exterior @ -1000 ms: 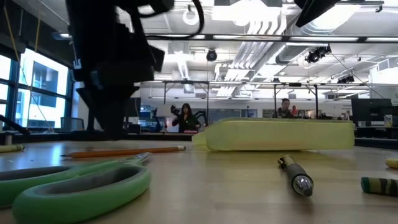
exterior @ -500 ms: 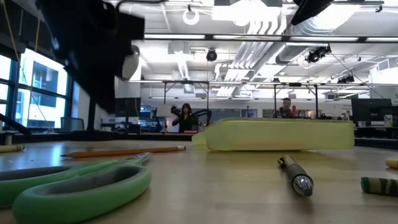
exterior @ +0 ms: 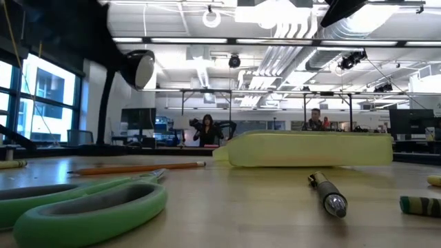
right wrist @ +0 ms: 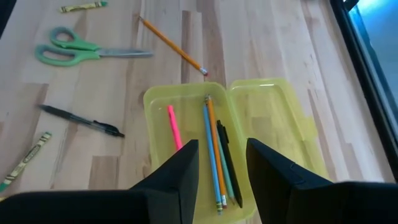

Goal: Pick & place school supplies into a supply box
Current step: Put the orange pencil into the yellow supply box

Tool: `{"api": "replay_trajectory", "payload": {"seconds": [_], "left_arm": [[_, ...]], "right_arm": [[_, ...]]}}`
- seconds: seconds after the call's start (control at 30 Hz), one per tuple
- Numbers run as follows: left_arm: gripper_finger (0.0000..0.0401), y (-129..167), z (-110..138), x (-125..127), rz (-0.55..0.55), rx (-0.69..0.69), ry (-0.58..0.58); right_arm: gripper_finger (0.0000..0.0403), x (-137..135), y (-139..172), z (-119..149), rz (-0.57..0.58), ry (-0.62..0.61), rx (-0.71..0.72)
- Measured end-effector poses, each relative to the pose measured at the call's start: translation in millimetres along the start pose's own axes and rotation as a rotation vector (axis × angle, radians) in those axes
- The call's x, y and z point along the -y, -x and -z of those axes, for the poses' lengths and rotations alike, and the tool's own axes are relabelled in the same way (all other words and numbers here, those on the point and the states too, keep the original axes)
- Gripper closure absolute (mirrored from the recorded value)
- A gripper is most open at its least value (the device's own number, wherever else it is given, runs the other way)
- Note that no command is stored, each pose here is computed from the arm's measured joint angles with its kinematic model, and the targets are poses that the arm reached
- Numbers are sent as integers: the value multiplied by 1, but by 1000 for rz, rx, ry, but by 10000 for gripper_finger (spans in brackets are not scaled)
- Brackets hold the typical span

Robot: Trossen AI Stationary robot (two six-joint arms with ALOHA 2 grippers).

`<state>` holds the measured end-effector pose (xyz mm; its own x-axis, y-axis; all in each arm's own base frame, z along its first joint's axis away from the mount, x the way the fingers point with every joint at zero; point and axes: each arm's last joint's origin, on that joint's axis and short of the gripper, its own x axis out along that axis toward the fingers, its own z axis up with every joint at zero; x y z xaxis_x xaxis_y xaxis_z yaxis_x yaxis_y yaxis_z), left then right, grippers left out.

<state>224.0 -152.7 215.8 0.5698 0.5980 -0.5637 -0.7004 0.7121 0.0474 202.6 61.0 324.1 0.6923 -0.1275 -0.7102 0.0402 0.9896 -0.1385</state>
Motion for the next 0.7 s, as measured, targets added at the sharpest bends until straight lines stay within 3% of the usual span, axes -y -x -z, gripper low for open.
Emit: {"api": "replay_trajectory", "payload": {"seconds": [0.1,0.2,0.37,0.53,0.7], "left_arm": [[184,-18,26,11,109,-7,148],[181,-31,42,20,190,26,153],[181,-37,51,24,212,57,-9],[179,-42,60,25,212,1,-15],[178,-45,65,36,277,-55,152]], "right_arm": [[290,0,0,0,9,31,2],[290,0,0,0,9,40,3],[290,0,0,0,7,34,6],[290,0,0,-1,3,30,12],[290,0,0,-1,3,29,14]]}}
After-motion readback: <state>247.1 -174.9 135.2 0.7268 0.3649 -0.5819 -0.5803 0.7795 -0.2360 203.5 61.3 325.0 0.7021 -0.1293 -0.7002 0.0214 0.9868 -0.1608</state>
